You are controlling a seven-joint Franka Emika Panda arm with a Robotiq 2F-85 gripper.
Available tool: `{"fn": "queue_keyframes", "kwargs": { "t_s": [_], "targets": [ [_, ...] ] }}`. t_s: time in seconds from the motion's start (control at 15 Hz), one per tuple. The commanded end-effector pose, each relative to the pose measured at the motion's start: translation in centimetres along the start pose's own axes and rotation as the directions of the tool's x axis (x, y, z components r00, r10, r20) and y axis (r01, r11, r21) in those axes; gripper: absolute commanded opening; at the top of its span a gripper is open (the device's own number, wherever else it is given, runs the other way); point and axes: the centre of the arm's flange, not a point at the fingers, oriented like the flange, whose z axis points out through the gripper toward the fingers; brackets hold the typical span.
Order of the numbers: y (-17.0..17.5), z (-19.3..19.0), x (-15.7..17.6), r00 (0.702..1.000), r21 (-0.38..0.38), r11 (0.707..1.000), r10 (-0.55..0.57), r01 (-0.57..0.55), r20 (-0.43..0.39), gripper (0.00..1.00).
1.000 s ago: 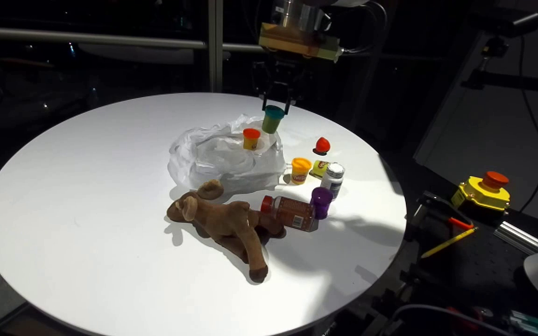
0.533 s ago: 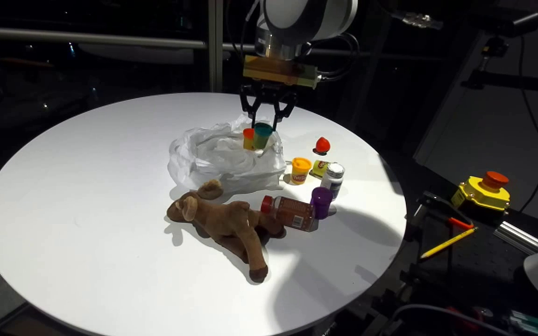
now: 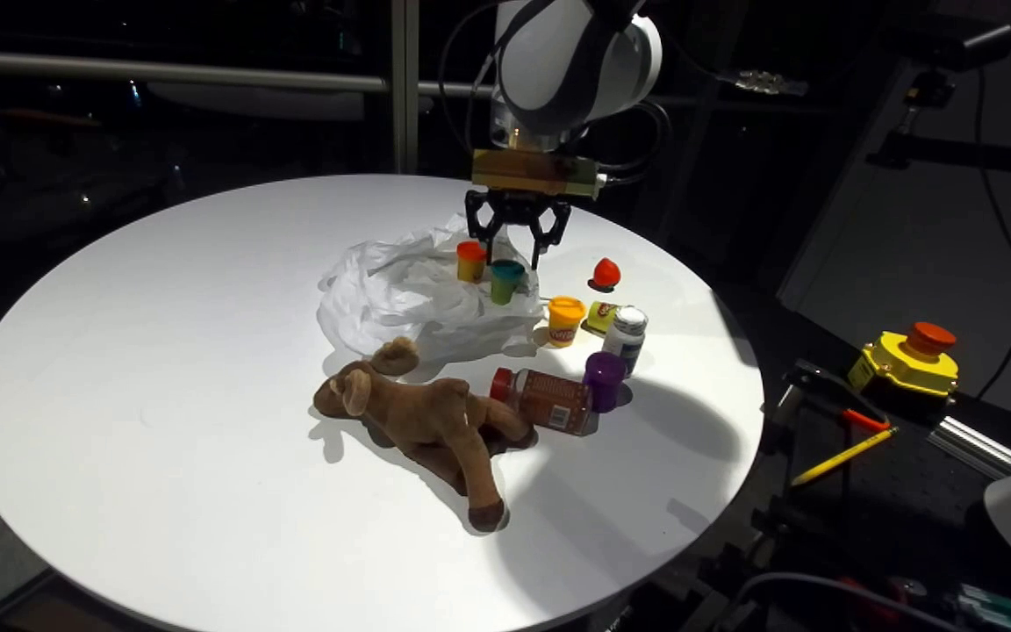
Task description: Put all the contents in the white plastic bag
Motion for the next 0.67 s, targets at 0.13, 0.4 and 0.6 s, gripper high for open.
{"fn": "queue_keyframes", "kwargs": {
  "t_s": [0.13,0.4,0.6],
  "targets": [
    [3.4,-8.1,1.6,0.998,0.106,0.994,0.024,-0.018,-0.056,1.0],
    [8.1,-10.8,3.8,0.993,0.099,0.991,0.101,-0.095,-0.061,1.0],
    [11.3,-8.4,5.5,0.991,0.062,0.989,0.133,-0.131,-0.02,1.0]
  ]
}}
